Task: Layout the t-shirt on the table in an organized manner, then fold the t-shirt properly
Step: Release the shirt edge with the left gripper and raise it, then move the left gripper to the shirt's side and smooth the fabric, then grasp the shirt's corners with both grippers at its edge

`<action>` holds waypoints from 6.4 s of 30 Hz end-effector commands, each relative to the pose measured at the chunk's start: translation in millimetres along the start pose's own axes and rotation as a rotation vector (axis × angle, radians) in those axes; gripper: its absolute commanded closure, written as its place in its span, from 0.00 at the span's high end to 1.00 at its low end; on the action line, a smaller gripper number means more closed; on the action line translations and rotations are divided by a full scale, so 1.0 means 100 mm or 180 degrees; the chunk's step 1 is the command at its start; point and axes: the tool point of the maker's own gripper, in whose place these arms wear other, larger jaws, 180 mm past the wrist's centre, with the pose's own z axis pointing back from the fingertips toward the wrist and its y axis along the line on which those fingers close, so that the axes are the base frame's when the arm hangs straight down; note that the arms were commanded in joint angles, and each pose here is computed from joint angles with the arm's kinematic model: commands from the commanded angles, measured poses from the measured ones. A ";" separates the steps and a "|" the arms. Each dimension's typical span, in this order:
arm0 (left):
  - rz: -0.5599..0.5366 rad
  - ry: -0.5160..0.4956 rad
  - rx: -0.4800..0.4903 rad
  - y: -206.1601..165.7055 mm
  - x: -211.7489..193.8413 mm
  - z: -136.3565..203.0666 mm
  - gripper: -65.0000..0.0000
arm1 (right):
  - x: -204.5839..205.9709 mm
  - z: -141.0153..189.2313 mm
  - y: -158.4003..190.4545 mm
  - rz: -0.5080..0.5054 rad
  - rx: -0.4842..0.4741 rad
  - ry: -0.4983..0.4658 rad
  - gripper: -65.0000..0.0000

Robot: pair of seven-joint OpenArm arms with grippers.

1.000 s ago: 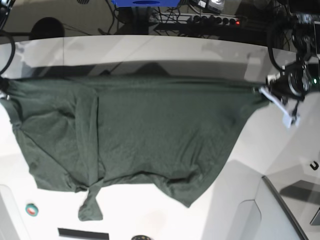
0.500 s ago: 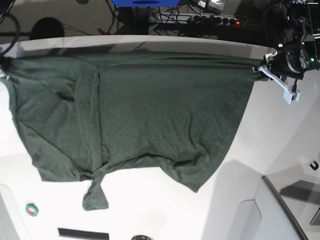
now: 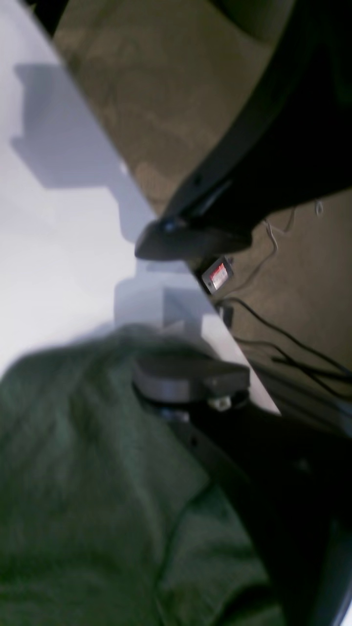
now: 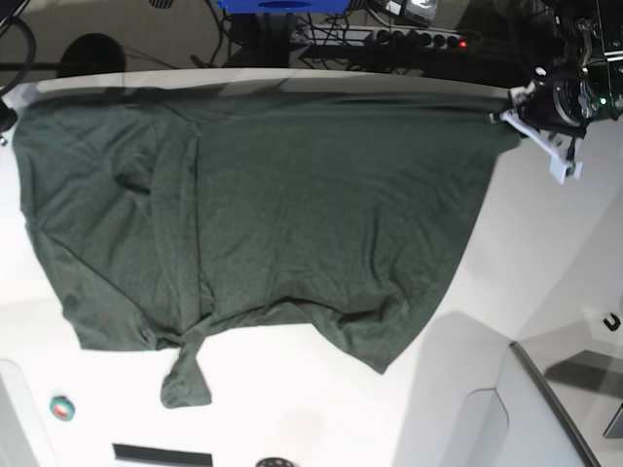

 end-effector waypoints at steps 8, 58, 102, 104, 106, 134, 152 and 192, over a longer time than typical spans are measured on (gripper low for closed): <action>0.0134 -0.0155 0.0201 0.30 0.11 0.15 0.66 | 0.16 0.10 -0.05 -0.0037 -0.0024 -0.0154 0.51; 0.0316 -0.1336 -0.0511 -1.23 2.11 -1.07 0.00 | 1.21 -0.65 1.37 0.1323 0.0350 -0.0719 0.02; 0.0655 -0.1411 -0.0542 -0.08 0.50 0.05 0.78 | 0.24 0.66 0.42 0.0601 0.0503 -0.1442 0.61; 0.0879 -0.1382 -0.0560 0.07 0.38 0.05 0.89 | 0.15 0.62 0.42 0.0648 0.0571 -0.1405 0.61; 0.1073 -0.1335 -0.0599 0.16 0.27 0.02 0.92 | 0.11 0.59 0.41 0.0667 0.0594 -0.1369 0.61; 0.1088 -0.0959 -0.1061 -0.10 -0.09 -0.41 0.91 | -0.01 0.48 0.29 0.0597 0.0558 -0.1225 0.60; 0.1047 -0.0700 -0.1221 -0.34 -0.23 -0.60 0.25 | -0.24 0.06 0.16 0.0523 0.0834 -0.0770 0.60; 0.0885 -0.0772 -0.1141 -0.21 -0.12 -0.50 0.00 | -0.40 -0.01 0.42 0.0863 0.0922 -0.0381 0.00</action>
